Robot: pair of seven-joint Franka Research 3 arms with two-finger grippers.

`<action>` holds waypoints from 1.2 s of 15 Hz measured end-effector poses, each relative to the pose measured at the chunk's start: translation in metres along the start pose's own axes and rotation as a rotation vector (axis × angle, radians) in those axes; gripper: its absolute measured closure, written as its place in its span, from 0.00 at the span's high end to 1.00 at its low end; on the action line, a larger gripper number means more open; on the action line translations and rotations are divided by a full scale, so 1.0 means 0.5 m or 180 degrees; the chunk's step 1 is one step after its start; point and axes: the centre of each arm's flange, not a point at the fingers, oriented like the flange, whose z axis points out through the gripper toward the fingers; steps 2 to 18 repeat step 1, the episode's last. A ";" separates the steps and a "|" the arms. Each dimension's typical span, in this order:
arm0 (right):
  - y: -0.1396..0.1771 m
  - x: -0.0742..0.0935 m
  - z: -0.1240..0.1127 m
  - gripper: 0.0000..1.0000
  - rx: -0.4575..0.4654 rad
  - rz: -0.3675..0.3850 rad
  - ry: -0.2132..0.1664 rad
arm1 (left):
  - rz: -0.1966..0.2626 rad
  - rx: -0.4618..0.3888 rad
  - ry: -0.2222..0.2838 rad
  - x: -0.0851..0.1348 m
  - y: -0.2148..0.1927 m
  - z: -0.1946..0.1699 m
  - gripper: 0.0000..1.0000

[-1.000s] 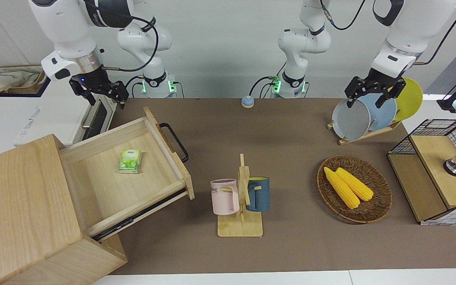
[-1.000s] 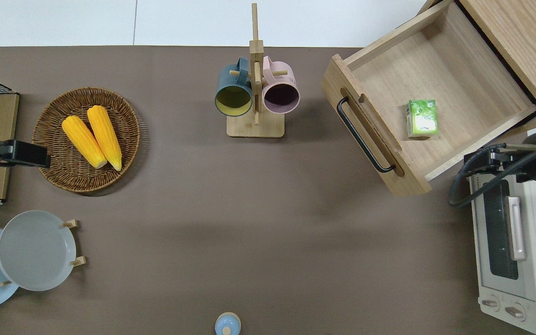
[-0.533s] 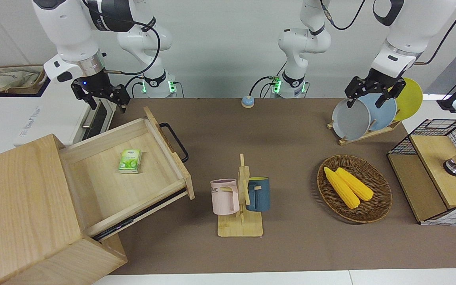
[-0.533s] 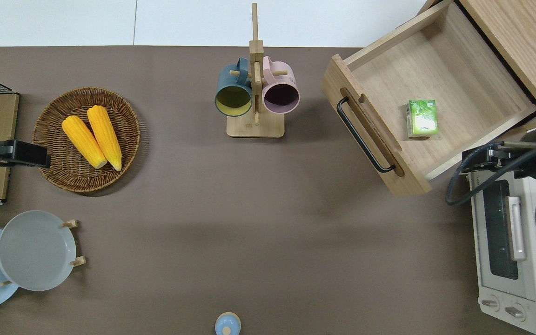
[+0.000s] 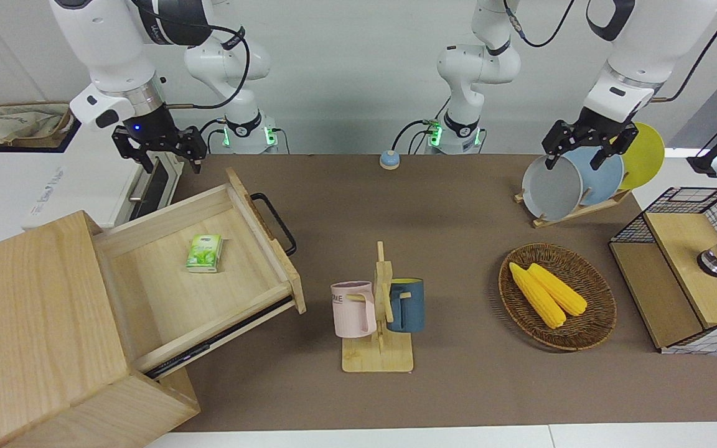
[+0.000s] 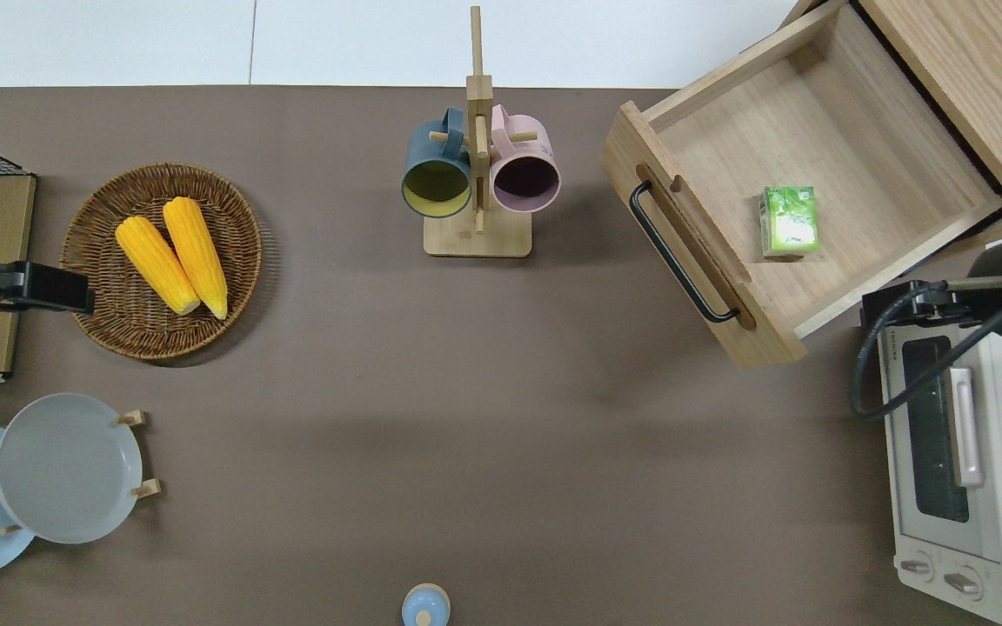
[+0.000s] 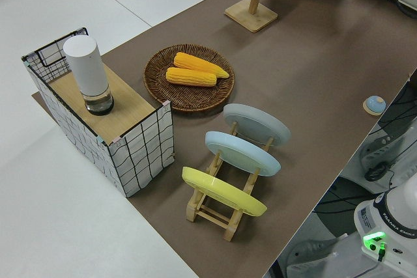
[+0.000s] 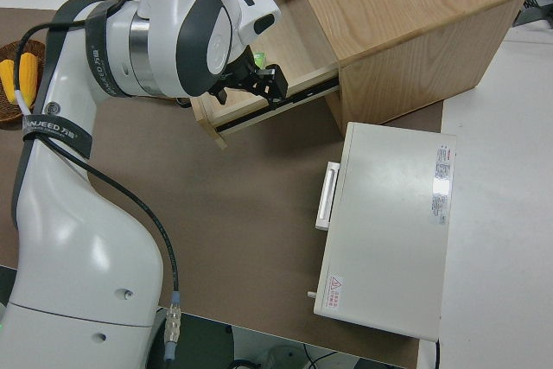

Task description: Slide drawer open with right arm

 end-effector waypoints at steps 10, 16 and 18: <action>0.000 0.000 0.000 0.99 0.0002 0.0000 0.0000 | 0.0000 0.0000 0.0000 0.000 0.000 0.000 0.99; 0.000 0.000 0.000 0.99 0.0002 0.0000 0.0000 | 0.0000 0.0000 0.0000 0.000 0.000 0.000 0.99; 0.000 0.000 0.000 0.99 0.0002 0.0000 0.0000 | 0.0000 0.0000 0.0000 0.000 0.000 0.000 0.99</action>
